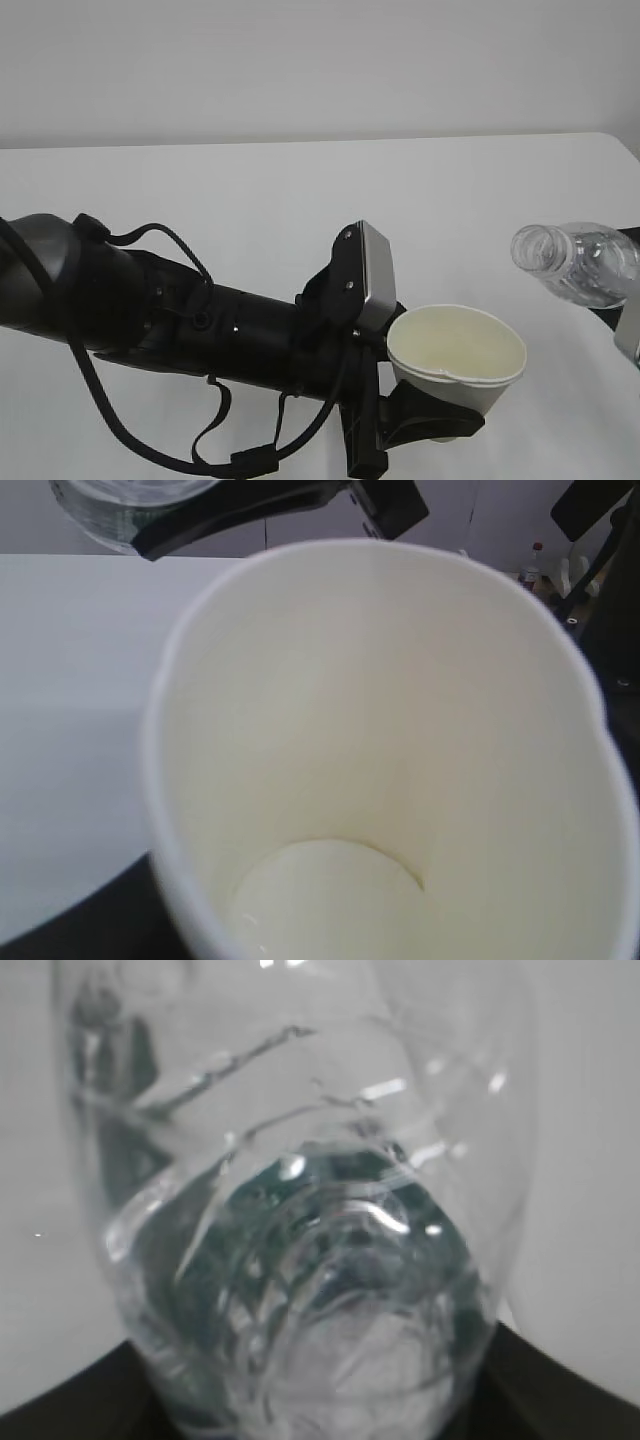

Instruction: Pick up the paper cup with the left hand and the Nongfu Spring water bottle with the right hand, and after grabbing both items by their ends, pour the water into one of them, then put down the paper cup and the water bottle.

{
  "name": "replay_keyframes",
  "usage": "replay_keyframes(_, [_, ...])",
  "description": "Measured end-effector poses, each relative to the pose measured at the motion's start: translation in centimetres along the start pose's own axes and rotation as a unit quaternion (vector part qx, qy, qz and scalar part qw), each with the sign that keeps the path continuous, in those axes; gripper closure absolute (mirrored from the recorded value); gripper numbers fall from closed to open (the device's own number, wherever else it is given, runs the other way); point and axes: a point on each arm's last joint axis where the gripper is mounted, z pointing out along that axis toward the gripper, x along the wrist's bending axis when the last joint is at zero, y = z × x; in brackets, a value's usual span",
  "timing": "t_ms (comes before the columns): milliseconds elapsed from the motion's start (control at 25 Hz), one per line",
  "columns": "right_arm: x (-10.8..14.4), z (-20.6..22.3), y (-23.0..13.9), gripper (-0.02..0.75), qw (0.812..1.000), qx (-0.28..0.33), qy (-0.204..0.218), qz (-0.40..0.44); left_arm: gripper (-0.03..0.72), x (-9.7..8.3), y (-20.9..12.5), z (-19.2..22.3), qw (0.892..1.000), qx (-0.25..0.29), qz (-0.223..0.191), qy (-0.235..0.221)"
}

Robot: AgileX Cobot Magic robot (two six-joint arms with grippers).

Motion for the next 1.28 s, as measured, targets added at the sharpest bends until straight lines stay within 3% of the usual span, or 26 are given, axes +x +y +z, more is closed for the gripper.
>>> replay_keyframes(1280, [-0.03,0.00,0.10,0.301,0.994,-0.006,-0.002,-0.107,0.267,-0.13,0.20,0.00,1.000,-0.011,-0.012,-0.007])
